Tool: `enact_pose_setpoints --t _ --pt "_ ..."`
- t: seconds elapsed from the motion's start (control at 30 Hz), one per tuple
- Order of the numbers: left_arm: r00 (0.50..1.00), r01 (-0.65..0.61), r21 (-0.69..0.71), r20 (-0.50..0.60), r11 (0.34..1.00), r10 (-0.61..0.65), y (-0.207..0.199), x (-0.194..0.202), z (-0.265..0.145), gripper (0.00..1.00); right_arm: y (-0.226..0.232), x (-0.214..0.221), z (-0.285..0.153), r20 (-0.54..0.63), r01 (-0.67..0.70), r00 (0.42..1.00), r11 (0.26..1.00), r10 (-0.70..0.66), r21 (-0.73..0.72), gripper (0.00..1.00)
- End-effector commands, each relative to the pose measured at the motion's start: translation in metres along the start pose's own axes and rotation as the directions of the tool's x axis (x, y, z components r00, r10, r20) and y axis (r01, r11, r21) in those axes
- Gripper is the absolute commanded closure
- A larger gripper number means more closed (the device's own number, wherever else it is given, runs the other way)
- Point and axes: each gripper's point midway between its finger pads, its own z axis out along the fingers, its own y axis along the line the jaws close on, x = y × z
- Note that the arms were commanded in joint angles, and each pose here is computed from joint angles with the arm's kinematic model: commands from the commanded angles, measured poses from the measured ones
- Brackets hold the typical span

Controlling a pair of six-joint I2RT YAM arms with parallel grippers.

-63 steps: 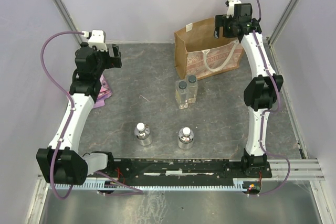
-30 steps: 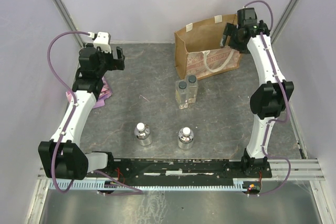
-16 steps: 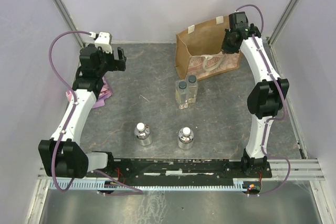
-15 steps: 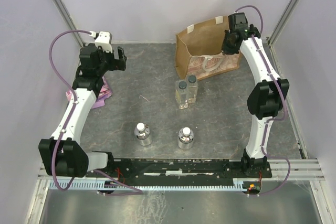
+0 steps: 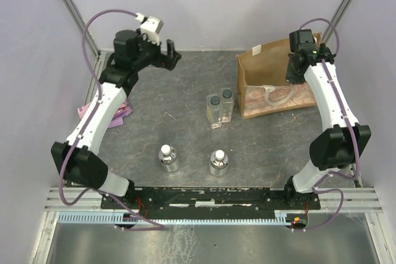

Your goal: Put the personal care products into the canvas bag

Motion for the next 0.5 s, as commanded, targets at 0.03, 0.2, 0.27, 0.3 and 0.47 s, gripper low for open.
enact_pose_setpoints --t 0.03,0.2,0.27,0.3,0.47 --pt "0.996 -0.091 0.246 0.026 0.965 0.087 -0.089 -0.033 0.028 0.0 -0.038 0.018 -0.04 0.021 0.046 0.999 0.996 -0.048 0.081 1.0" --pt "0.993 -0.116 0.377 0.033 0.919 0.112 -0.145 -0.033 0.049 0.0 -0.039 0.054 -0.06 0.012 0.063 0.998 0.998 -0.063 -0.013 1.0" --pt "0.992 -0.121 0.425 0.03 0.897 0.12 -0.163 -0.029 0.054 0.0 -0.037 0.068 -0.065 0.001 0.072 0.997 0.996 -0.072 -0.055 1.0" --pt "0.992 -0.123 0.449 0.025 0.885 0.125 -0.172 -0.026 0.057 0.0 -0.035 0.075 -0.066 -0.005 0.078 0.997 0.994 -0.079 -0.076 1.0" --pt "0.987 -0.133 0.571 0.001 0.81 0.162 -0.216 -0.011 0.066 0.0 -0.021 0.101 -0.068 -0.012 0.096 0.995 0.975 -0.101 -0.199 1.0"
